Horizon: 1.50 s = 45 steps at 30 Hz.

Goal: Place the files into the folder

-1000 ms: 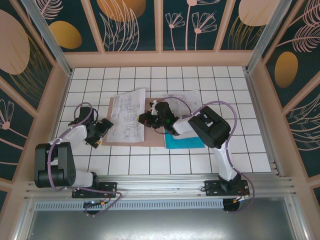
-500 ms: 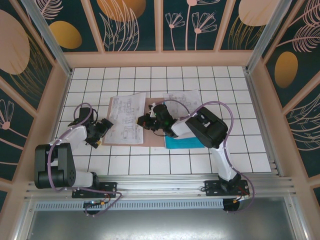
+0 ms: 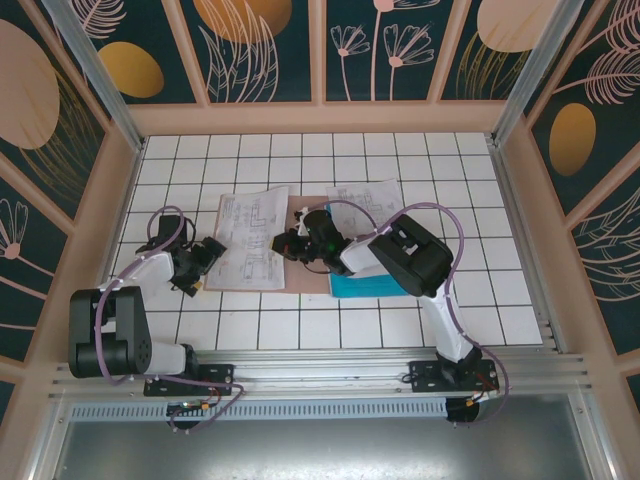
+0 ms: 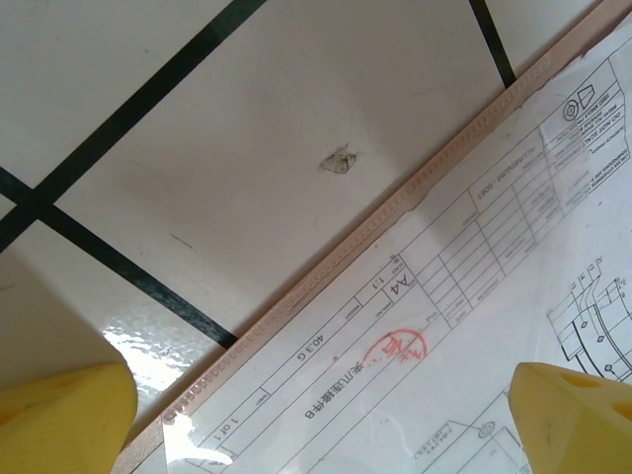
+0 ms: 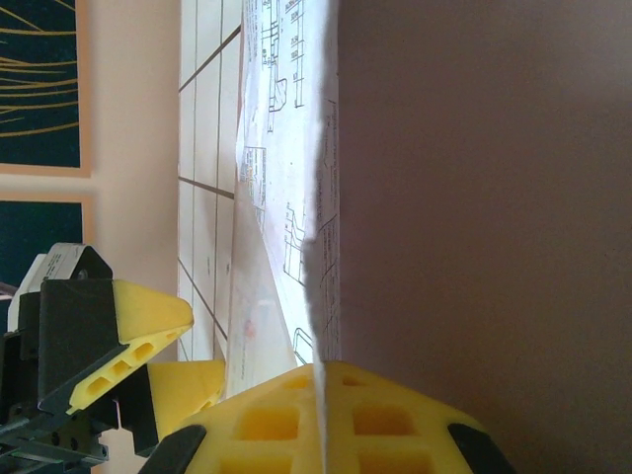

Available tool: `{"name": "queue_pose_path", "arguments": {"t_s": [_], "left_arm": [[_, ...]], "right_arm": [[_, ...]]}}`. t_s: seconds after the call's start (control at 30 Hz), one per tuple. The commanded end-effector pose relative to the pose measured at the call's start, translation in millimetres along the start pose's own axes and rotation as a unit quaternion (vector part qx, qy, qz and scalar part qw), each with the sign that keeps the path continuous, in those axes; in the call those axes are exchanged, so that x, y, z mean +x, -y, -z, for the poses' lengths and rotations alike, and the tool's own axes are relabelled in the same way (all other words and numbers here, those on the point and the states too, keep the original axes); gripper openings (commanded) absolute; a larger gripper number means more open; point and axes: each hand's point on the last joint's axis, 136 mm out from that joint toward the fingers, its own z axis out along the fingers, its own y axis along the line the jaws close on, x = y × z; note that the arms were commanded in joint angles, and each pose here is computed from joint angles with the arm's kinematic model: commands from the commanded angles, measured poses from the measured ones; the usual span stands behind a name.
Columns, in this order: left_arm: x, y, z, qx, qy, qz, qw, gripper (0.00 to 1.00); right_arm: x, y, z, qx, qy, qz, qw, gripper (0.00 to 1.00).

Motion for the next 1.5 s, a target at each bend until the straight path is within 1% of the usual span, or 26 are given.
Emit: {"name": "queue_pose_path", "arguments": {"t_s": [0.0, 0.3, 0.4, 0.43, 0.5, 0.57, 0.67, 0.77, 0.9, 1.07, 1.13, 1.23, 1.47], "left_arm": [[31, 8, -15, 0.044, -0.076, 0.01, 0.996, 0.97], [32, 8, -16, 0.047, -0.077, 0.011, 0.996, 0.97], [32, 9, -15, 0.049, -0.076, 0.01, 0.996, 0.97], [32, 9, -15, 0.049, -0.076, 0.009, 0.996, 0.97], [32, 8, -14, 0.048, -0.077, 0.008, 0.996, 0.97], [33, 8, -14, 0.049, -0.077, 0.006, 0.996, 0.97], [35, 10, -13, 0.054, -0.082, 0.004, 0.995, 0.96], [39, 13, -10, 0.062, -0.088, 0.001, 0.994, 0.96], [45, 17, -6, 0.066, -0.096, -0.009, 0.993, 0.96], [59, 27, -5, 0.062, -0.106, -0.028, 0.992, 0.97], [64, 29, -5, 0.06, -0.108, -0.03, 0.992, 0.96], [71, 32, -5, 0.063, -0.111, -0.029, 0.991, 0.96], [102, 47, -6, 0.085, -0.143, -0.041, 0.985, 0.96]], "right_arm": [[1, 0, -7, 0.003, 0.001, 0.002, 1.0, 0.0], [5, -3, -9, 0.01, -0.003, -0.003, 1.0, 0.0], [4, 3, -7, 0.037, -0.002, -0.012, 0.999, 0.0], [4, 4, -6, 0.048, -0.002, -0.016, 0.999, 0.03], [1, 2, 0, 0.068, 0.002, -0.02, 0.997, 0.24], [-4, -1, 8, 0.089, 0.012, -0.026, 0.996, 0.39], [-14, -9, 25, 0.122, 0.031, -0.033, 0.992, 0.55], [-28, -7, 48, 0.182, 0.051, -0.045, 0.981, 0.64], [-50, 0, 84, 0.235, 0.083, -0.059, 0.967, 0.67], [-68, -1, 123, 0.233, 0.124, -0.074, 0.962, 0.66], [-71, -2, 134, 0.232, 0.135, -0.081, 0.96, 0.64], [-73, -2, 145, 0.241, 0.15, -0.085, 0.955, 0.64], [-78, 11, 167, 0.252, 0.183, -0.114, 0.943, 0.63]]}}
